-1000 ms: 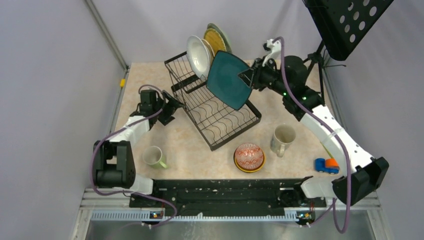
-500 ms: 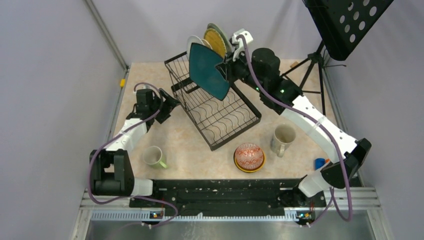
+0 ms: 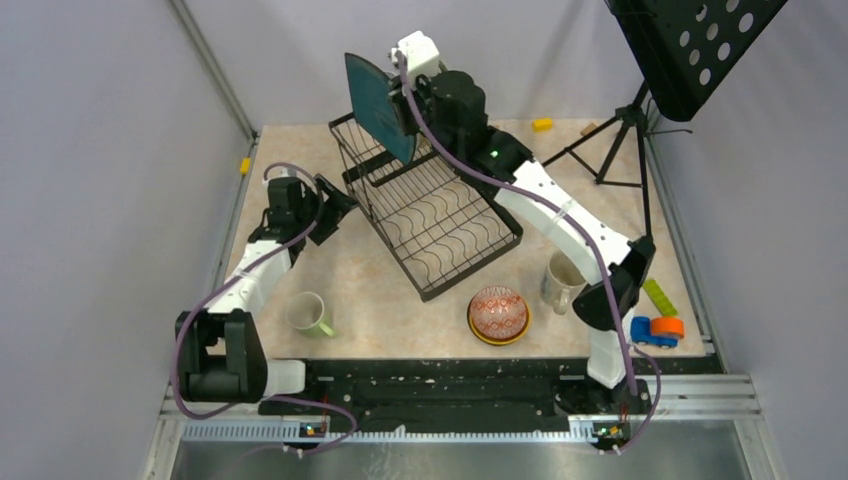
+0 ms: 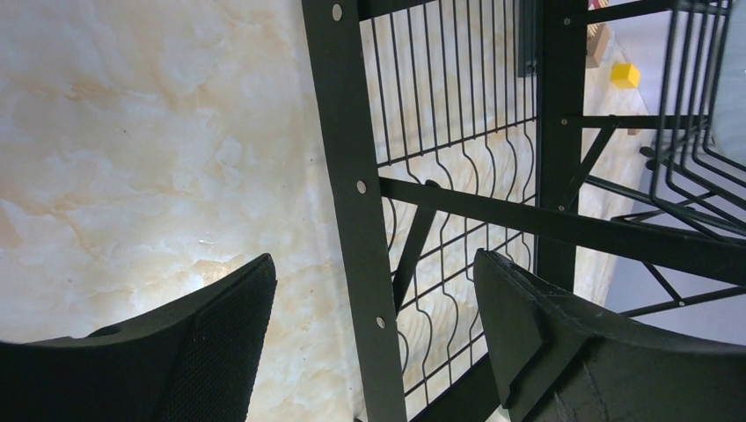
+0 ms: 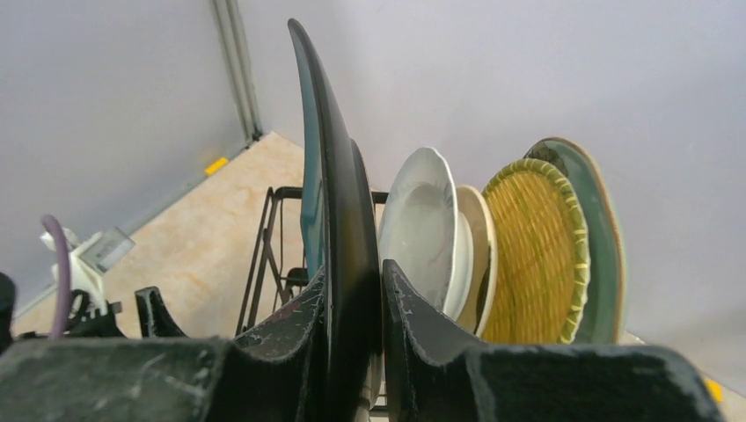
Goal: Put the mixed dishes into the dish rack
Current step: Insert the plate into the dish rack.
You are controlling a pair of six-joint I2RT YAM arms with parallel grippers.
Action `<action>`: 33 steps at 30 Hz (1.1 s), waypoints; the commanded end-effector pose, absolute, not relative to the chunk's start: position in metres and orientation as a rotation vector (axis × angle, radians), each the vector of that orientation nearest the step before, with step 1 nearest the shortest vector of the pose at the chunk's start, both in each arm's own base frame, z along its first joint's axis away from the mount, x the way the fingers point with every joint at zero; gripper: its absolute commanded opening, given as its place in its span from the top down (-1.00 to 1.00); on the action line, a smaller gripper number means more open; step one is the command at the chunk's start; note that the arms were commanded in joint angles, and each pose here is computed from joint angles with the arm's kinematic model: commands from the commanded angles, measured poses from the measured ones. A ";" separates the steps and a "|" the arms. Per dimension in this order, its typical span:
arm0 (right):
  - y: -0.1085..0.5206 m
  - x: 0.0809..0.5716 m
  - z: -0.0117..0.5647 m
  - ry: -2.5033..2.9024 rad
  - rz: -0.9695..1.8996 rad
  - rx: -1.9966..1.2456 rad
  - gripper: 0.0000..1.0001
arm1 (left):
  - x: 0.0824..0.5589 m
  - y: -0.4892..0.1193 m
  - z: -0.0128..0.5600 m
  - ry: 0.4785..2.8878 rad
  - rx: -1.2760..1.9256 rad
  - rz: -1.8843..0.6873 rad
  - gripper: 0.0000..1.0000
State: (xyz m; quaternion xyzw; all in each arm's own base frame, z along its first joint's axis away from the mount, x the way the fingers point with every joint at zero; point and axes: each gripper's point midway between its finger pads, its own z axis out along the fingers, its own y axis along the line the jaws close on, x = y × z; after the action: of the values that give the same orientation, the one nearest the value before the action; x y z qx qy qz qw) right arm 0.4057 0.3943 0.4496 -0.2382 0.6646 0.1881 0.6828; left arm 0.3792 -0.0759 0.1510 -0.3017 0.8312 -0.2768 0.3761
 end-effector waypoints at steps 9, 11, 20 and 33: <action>0.393 0.412 0.528 1.289 0.392 -0.356 1.00 | 0.381 -0.074 0.173 2.074 -0.716 -0.728 -0.72; 0.391 0.415 0.528 1.289 0.379 -0.330 1.00 | 0.381 -0.074 0.173 2.072 -0.716 -0.730 -0.72; 0.402 0.423 0.513 1.313 0.385 -0.306 1.00 | 0.382 -0.075 0.173 2.073 -0.713 -0.741 -0.72; 0.424 0.444 0.465 1.386 0.358 -0.312 1.00 | 0.380 -0.076 0.173 2.073 -0.709 -0.748 -0.72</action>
State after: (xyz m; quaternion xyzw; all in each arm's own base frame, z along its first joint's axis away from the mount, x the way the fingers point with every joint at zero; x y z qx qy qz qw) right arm 0.4487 0.4256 0.3987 -0.2087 0.6890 0.1231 0.6830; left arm 0.3774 -0.0766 0.1579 -0.2909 0.8298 -0.2860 0.3809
